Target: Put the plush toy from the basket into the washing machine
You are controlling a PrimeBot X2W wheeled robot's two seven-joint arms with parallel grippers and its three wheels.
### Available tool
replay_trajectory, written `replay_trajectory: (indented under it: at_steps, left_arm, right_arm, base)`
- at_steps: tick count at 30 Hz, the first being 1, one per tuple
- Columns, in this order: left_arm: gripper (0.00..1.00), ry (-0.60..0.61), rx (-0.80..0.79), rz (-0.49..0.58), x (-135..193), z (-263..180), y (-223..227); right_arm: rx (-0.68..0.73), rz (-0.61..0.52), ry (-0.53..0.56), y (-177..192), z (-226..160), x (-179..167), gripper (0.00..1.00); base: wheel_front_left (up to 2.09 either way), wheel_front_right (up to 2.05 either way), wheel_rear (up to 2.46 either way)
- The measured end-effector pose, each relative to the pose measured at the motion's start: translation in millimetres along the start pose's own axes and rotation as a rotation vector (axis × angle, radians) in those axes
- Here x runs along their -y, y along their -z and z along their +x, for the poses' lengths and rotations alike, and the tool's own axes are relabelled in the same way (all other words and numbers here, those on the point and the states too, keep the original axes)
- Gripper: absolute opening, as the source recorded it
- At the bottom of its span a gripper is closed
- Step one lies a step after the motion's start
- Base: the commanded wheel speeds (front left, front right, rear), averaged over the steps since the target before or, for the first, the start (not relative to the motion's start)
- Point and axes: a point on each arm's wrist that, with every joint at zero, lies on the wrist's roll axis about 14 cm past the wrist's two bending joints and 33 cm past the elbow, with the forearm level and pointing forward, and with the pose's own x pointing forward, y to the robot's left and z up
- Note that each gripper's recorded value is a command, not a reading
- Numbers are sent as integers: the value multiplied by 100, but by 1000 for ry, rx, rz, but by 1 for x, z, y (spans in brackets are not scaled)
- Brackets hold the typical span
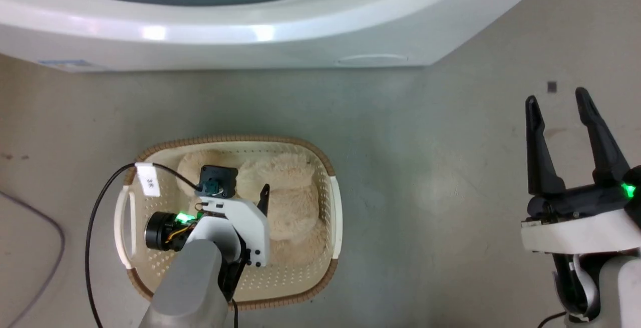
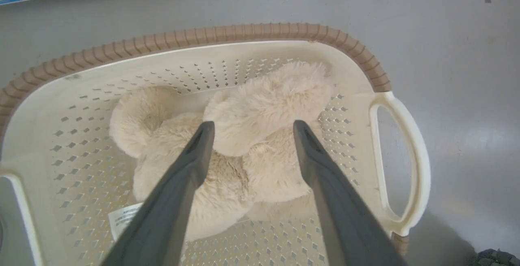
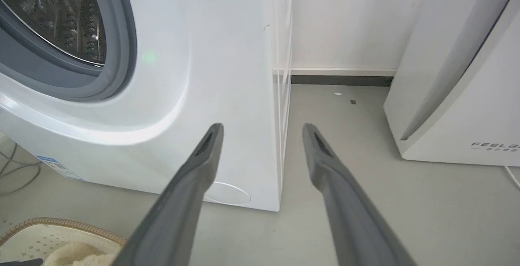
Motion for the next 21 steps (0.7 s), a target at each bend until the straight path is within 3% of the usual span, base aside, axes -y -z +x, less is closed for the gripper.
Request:
replay_trajectory:
  at_steps: [21]
  left_arm:
    - [100,24,-270,-19,-2,51,76]
  right_arm:
    - [-44,33,17,56,29,9,100]
  base:
    - [0,0,0]
